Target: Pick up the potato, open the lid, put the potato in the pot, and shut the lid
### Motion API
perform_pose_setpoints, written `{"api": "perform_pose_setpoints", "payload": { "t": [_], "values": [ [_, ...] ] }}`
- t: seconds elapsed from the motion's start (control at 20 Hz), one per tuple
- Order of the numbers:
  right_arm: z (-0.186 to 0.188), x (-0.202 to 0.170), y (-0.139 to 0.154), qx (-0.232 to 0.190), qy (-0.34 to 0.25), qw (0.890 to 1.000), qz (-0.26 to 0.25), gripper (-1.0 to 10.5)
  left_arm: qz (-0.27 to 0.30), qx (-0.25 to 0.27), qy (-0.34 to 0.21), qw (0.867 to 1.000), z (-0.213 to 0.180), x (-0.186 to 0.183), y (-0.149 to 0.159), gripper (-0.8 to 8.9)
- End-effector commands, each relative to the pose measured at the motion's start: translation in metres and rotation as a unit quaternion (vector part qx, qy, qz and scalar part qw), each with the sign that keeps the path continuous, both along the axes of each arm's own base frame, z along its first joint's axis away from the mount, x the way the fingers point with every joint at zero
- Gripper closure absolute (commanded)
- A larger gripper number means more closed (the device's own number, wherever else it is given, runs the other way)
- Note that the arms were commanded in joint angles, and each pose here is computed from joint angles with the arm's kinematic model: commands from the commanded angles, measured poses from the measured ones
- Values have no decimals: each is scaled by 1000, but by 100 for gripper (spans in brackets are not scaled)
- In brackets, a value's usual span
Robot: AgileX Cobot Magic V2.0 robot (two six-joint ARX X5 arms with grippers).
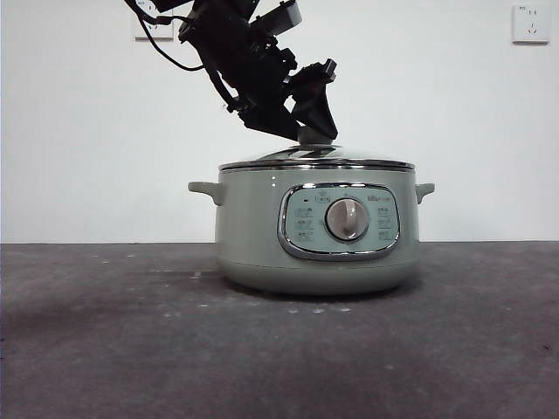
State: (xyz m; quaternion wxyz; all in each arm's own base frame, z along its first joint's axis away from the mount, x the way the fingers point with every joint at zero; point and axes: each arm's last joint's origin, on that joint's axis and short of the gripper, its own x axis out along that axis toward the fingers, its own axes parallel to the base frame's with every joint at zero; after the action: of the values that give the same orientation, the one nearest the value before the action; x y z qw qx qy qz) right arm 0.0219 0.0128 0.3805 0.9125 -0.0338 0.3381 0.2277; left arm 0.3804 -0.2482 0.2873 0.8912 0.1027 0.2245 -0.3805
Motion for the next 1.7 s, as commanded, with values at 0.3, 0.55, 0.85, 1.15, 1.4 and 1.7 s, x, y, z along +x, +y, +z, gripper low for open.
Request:
{"api": "perform_pose_setpoints", "payload": {
  "t": [0.3, 0.55, 0.85, 1.15, 1.4, 1.7],
  "values": [
    [-3, -1, -1, -7, 12, 1000, -3, 446, 0, -5, 1, 1000, 13, -6, 5, 458],
    [-3, -1, -1, -10, 10, 1000, -7, 446, 4, -14, -14, 1000, 58, -32, 25, 458],
    [-3, -1, -1, -12, 9, 1000, -6, 446, 6, -14, -3, 1000, 136, -118, 78, 458],
    [-3, -1, -1, -12, 9, 1000, -6, 446, 17, -6, 43, 999, 169, -201, 129, 459],
    [-3, -1, -1, -12, 9, 1000, -6, 447, 17, 7, 63, 998, 171, -224, 143, 468],
    [-3, -1, -1, -13, 8, 1000, -6, 943, 16, 13, 75, 997, 169, -224, 144, 730]
  ]
}}
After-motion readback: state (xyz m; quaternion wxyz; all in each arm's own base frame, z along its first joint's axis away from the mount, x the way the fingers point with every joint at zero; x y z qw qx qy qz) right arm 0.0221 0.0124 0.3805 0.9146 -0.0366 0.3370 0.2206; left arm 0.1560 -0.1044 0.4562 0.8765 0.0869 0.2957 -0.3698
